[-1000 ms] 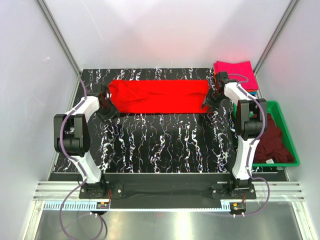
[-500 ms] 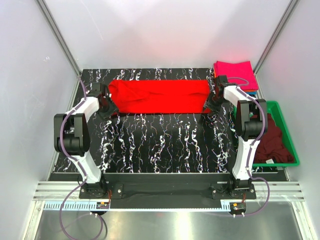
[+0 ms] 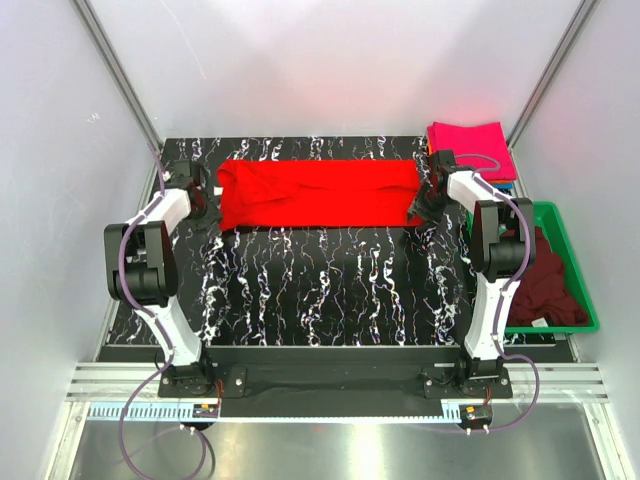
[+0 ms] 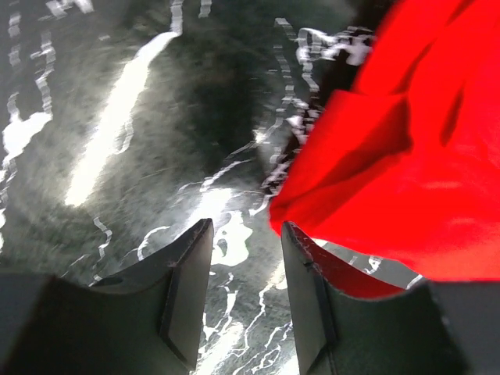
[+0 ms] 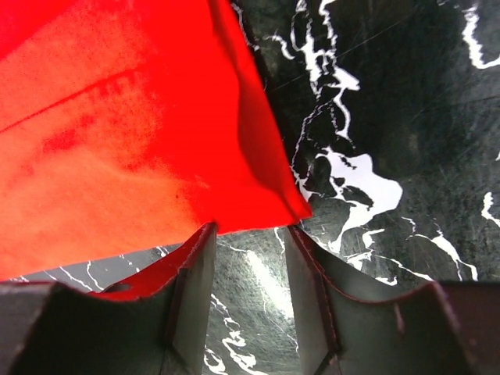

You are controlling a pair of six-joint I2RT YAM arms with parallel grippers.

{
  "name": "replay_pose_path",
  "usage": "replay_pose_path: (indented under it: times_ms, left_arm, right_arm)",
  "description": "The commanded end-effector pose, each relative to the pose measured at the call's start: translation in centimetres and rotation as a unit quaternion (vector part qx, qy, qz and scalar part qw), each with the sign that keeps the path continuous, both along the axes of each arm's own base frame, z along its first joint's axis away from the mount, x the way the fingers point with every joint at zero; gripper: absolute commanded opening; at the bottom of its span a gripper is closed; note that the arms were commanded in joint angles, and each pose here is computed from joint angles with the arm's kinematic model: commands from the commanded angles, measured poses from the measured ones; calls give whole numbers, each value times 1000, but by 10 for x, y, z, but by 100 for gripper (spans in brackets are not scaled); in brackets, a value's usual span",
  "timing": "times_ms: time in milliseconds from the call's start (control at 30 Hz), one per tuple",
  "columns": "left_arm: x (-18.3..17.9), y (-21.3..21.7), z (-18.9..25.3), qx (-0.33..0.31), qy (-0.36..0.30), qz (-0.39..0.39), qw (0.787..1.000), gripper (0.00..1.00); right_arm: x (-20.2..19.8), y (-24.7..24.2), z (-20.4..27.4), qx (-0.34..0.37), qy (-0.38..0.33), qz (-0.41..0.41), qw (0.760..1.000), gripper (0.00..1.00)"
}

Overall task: Fold and stack the t-shirts
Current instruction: Fold the tshirt

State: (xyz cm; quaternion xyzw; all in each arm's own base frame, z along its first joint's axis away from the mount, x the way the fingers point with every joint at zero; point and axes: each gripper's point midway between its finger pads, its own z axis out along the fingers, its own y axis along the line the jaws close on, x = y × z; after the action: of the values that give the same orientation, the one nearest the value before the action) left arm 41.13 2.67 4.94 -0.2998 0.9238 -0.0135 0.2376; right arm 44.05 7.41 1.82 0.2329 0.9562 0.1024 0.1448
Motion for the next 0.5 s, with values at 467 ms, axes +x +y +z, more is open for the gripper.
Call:
replay_pose_path:
  times_ms: [467]
  left_arm:
    - [4,-23,-2,-1,-28,-76,997,52]
  right_arm:
    - [18,-26,10,-55,-24,-93,994,48]
